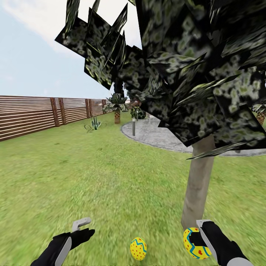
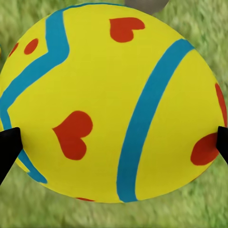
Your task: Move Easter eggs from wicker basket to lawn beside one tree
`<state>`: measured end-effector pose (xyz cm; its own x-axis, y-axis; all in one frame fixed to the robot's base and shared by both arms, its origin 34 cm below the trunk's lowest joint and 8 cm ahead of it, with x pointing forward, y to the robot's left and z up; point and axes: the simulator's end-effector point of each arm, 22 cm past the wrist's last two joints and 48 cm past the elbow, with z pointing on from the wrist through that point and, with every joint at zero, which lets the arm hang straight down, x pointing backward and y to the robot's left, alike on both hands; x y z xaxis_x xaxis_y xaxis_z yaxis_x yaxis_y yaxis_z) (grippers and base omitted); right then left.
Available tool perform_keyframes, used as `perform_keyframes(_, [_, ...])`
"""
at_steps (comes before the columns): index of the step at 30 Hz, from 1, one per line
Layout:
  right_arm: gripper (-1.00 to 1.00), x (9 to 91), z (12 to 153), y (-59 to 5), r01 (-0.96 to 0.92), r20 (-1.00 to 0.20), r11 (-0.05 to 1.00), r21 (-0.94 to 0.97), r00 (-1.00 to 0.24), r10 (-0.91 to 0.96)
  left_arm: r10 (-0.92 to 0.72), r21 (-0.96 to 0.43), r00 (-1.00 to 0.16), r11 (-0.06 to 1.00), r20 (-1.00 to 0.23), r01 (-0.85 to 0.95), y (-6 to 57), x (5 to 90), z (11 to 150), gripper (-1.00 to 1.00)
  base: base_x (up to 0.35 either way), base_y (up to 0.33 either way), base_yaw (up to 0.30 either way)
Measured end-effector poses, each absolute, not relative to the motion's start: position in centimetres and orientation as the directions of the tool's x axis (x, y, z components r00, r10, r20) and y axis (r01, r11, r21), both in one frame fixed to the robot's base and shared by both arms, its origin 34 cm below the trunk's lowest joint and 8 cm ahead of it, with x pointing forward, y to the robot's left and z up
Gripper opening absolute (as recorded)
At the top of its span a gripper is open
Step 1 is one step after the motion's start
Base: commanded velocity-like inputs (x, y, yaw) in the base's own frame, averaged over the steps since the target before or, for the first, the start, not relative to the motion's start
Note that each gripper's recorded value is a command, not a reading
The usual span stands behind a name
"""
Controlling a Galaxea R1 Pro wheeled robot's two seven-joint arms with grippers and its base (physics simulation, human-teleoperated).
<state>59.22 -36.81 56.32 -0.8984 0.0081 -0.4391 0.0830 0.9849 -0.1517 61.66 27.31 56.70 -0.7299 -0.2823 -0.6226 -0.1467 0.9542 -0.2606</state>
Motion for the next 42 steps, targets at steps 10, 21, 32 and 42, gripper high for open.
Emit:
perform_keyframes(10, [-1.00,58.9,54.3,-36.9,0.084,-0.440,0.985,-0.151,-0.898,0.009,-0.282,-0.261,-0.731,0.954,-0.622,-0.147,27.3,61.3,54.7,1.00,0.000,0.000,0.000])
perform_keyframes(21, [-1.00,58.5,52.1,-36.9,0.084,-0.440,0.985,-0.151,-0.898,0.009,-0.282,-0.261,-0.730,0.954,-0.622,-0.147,27.3,60.9,52.4,1.00,0.000,0.000,0.000])
perform_keyframes(32, [-1.00,58.1,49.7,-36.8,0.083,-0.440,0.985,-0.150,-0.898,0.009,-0.283,-0.262,-0.730,0.954,-0.622,-0.146,27.2,60.5,50.1,1.00,0.000,0.000,0.000])
perform_keyframes(42, [-1.00,57.4,47.4,-36.8,0.084,-0.434,0.985,-0.149,-0.901,0.011,-0.283,-0.262,-0.730,0.954,-0.622,-0.146,27.2,60.1,48.0,1.00,0.000,0.000,0.000])
